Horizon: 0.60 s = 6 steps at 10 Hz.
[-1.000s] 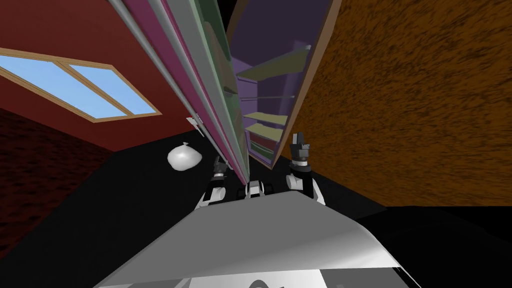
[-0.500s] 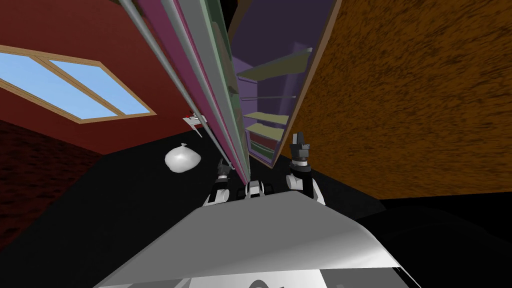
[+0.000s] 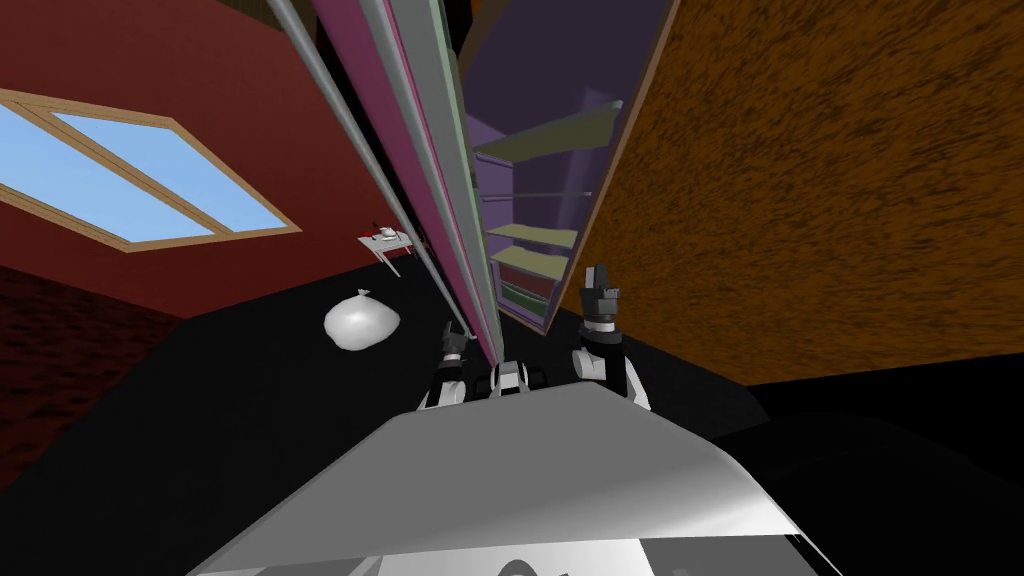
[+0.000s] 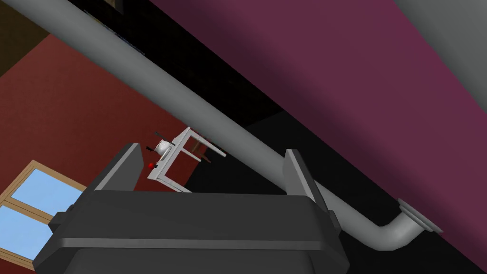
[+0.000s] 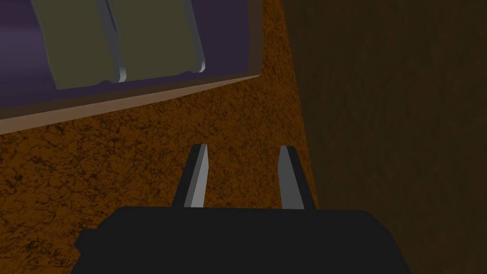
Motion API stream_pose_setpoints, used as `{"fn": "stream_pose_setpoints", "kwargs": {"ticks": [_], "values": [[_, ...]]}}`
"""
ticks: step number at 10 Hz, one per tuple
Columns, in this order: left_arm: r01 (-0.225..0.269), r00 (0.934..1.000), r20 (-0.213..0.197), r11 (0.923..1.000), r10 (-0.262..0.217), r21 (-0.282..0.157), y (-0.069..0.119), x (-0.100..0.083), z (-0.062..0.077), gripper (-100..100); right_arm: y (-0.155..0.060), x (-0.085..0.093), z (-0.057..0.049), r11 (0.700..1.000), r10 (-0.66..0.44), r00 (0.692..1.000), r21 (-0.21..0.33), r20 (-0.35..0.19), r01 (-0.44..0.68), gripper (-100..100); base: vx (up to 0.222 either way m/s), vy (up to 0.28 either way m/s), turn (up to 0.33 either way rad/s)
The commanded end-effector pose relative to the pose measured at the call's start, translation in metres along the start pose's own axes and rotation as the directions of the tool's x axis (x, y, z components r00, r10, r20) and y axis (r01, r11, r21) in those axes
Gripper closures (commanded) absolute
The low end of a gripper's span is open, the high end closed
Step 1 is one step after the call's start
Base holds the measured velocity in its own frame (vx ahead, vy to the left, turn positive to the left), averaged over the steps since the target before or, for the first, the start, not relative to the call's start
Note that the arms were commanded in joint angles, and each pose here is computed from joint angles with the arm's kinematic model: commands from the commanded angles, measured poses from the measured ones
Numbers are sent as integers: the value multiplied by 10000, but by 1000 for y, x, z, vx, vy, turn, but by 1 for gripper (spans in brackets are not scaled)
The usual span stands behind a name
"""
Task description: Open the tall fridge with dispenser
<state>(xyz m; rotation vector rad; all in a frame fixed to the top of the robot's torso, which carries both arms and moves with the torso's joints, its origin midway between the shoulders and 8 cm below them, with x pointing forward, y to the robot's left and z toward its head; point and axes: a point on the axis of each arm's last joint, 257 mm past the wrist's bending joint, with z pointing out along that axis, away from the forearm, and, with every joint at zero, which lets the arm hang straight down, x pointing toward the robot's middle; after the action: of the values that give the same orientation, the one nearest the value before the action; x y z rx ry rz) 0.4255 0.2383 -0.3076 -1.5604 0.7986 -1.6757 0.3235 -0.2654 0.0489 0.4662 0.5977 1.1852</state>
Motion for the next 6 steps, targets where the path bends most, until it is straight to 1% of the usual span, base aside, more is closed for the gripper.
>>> {"fn": "stream_pose_setpoints", "kwargs": {"ticks": [1, 2, 3, 6], "values": [[-4, 10000, 59, 10000, 4, -74, 0, -2, 0, -100, 0, 0, 0, 10000, 0, 10000, 1, 0, 0, 0, 30, 10, 24], [-9, 10000, 87, 9999, 10, -111, 0, -3, -1, 100, 0, 0, 0, 10000, 1, 10000, -1, 1, -1, 0, 0, 0, 0], [13, 9999, -102, 9998, -15, -209, 1, 1, -1, 100, 0, 0, 0, 10000, 1, 10000, -1, 1, -1, 0, 13, 133, -93], [43, 9993, -376, 9993, -57, -371, 3, 8, -2, 100, 0, 0, 0, 10000, -5, 10000, 1, -4, 5, 0, 32, 274, -115]]}}
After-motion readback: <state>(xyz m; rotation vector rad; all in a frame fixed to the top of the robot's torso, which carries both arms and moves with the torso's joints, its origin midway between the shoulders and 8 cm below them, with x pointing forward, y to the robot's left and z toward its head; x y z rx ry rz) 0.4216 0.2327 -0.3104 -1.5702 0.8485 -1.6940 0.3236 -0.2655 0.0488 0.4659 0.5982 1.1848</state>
